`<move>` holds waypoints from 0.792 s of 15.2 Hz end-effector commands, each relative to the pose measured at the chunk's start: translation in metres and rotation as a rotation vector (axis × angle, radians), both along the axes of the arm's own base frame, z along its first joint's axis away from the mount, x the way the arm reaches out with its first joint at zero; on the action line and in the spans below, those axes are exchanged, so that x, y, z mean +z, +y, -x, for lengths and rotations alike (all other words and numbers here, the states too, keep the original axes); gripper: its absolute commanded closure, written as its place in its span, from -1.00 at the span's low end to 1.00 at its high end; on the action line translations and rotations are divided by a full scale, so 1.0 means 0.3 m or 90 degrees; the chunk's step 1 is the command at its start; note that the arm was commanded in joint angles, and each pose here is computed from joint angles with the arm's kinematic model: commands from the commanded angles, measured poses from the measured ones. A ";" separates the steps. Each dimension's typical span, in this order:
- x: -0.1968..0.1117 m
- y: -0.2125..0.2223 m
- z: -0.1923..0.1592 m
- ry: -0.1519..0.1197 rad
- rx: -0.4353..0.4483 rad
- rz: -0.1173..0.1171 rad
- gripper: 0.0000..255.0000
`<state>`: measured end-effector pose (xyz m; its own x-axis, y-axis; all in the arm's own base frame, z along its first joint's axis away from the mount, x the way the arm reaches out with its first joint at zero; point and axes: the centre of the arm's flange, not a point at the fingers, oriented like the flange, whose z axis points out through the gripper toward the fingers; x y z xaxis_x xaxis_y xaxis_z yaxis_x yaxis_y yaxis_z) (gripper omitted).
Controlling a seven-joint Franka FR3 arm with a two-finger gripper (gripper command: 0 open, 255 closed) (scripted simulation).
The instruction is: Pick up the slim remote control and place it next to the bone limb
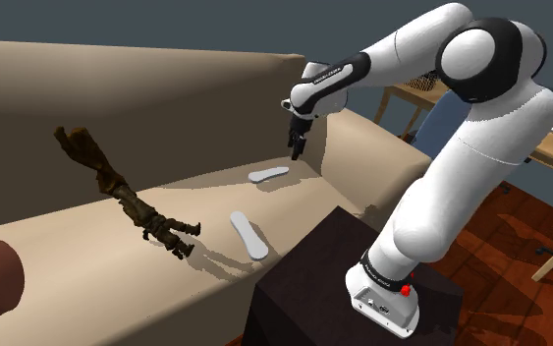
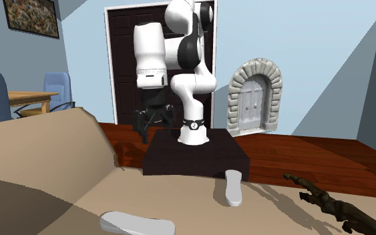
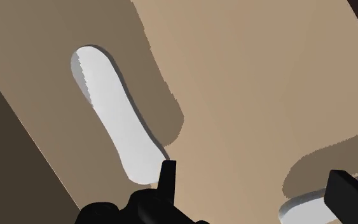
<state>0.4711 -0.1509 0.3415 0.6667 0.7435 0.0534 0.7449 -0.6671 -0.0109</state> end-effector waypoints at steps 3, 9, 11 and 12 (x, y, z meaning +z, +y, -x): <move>-0.143 -0.055 -0.112 0.006 0.071 0.008 -1.00; -0.349 -0.107 -0.276 0.016 0.174 0.019 -1.00; -0.418 -0.120 -0.331 0.019 0.209 0.022 -1.00; -0.452 -0.125 -0.359 0.021 0.226 0.024 -1.00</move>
<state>0.5682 -0.1864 0.2164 0.3954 0.9185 0.0065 0.9184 -0.3953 -0.0174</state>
